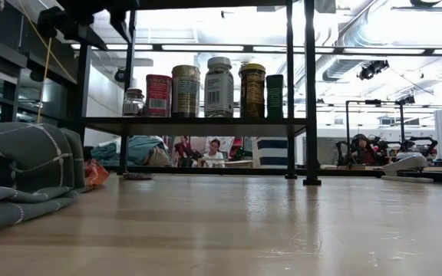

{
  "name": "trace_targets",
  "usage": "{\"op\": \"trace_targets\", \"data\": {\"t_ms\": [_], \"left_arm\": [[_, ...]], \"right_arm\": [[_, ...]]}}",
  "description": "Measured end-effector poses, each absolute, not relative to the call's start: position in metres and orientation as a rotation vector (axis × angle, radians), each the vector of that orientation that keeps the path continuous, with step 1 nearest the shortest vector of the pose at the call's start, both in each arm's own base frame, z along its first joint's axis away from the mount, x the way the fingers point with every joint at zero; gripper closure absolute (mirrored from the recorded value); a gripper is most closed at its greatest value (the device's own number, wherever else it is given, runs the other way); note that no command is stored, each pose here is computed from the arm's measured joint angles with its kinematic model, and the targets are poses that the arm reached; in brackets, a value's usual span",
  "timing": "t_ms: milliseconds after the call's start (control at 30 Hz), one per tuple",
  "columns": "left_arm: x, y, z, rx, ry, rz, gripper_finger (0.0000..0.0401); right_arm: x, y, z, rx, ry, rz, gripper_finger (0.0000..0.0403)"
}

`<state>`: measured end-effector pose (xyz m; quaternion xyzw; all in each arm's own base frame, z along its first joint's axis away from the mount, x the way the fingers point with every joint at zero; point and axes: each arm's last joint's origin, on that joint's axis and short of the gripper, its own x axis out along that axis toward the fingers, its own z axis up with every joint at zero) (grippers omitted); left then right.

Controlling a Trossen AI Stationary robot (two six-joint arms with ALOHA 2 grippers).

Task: Shelf spices
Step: Put the orange seasoning pack on the shelf

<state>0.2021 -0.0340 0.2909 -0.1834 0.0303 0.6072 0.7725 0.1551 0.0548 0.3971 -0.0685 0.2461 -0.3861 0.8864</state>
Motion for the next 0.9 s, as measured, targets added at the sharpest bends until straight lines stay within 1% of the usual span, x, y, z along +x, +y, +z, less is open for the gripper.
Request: {"op": "trace_targets", "data": {"t_ms": [100,267,367,567,733,800,900], "left_arm": [[0.2,-0.044,0.293,-0.431,0.196,1.241,0.0162],[0.197,-0.066,0.302,-0.515,0.39,1.009,0.0162],[0.195,-0.078,0.308,-0.573,0.426,0.88,0.0162],[0.189,-0.093,0.317,-0.607,0.493,0.692,0.0162],[0.185,-0.11,0.315,-0.607,0.658,0.506,0.0162],[0.182,-0.119,0.311,-0.594,0.729,0.454,0.0162],[0.176,-0.133,0.303,-0.572,0.779,0.403,0.0162]], "right_arm": [[0.155,0.055,0.397,-0.143,0.516,-0.799,0.0403],[0.156,0.056,0.397,-0.167,0.548,-0.769,0.0403],[0.156,0.056,0.396,-0.187,0.575,-0.746,0.0403],[0.156,0.057,0.395,-0.157,0.611,-0.705,0.0403],[0.162,0.063,0.395,-0.025,0.657,-0.579,0.0403],[0.165,0.067,0.395,0.054,0.69,-0.492,0.0403],[0.172,0.075,0.393,0.165,0.741,-0.38,0.0403]]}}
